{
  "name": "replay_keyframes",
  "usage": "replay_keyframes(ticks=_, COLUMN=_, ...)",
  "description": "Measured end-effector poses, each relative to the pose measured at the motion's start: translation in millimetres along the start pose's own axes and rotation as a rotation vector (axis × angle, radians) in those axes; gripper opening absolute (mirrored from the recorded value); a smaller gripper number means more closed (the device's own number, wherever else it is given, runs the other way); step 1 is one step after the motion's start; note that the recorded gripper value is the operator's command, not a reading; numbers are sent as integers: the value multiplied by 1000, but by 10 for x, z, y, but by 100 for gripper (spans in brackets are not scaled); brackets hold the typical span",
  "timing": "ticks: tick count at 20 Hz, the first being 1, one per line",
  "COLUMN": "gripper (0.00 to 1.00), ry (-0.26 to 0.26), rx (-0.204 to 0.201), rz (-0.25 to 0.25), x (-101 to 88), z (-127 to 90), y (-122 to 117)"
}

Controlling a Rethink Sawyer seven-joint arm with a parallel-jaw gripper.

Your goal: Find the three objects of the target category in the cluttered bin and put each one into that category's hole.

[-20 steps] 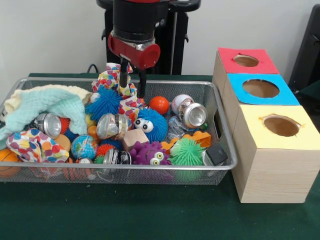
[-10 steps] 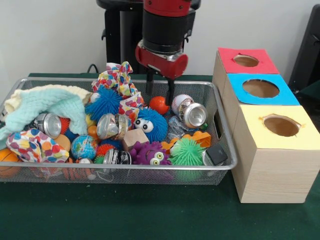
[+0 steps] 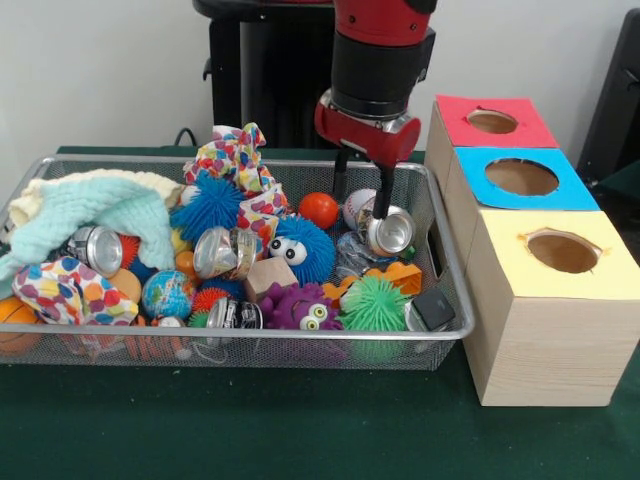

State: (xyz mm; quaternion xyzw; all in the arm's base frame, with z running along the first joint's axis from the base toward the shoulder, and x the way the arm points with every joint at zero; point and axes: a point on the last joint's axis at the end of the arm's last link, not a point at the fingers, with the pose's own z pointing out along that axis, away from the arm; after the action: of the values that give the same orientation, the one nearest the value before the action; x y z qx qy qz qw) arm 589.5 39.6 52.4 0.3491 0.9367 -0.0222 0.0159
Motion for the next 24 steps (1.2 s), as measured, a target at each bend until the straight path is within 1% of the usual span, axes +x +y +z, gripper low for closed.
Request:
replay_keyframes(ticks=6, gripper=100, ry=-19, rx=-12, rz=15, x=-72, z=230, y=-60)
replay_keyframes(ticks=8, gripper=100, ry=-34, rx=-19, rz=26, x=-117, z=362, y=-111)
replay_keyframes(ticks=11, gripper=100, ry=-40, rx=-21, rz=30, x=-129, z=432, y=-140)
replay_keyframes(ticks=12, gripper=100, ry=-41, rx=-18, rz=32, x=-119, z=485, y=-163)
replay_keyframes(ticks=18, gripper=100, ry=-40, rx=-9, rz=26, x=-86, z=507, y=-171)
replay_keyframes(ticks=22, gripper=100, ry=-55, rx=6, rz=3, x=-2, z=467, y=-111)
replay_keyframes(ticks=24, gripper=100, ry=-70, rx=9, rz=-19, x=71, z=402, y=-22)
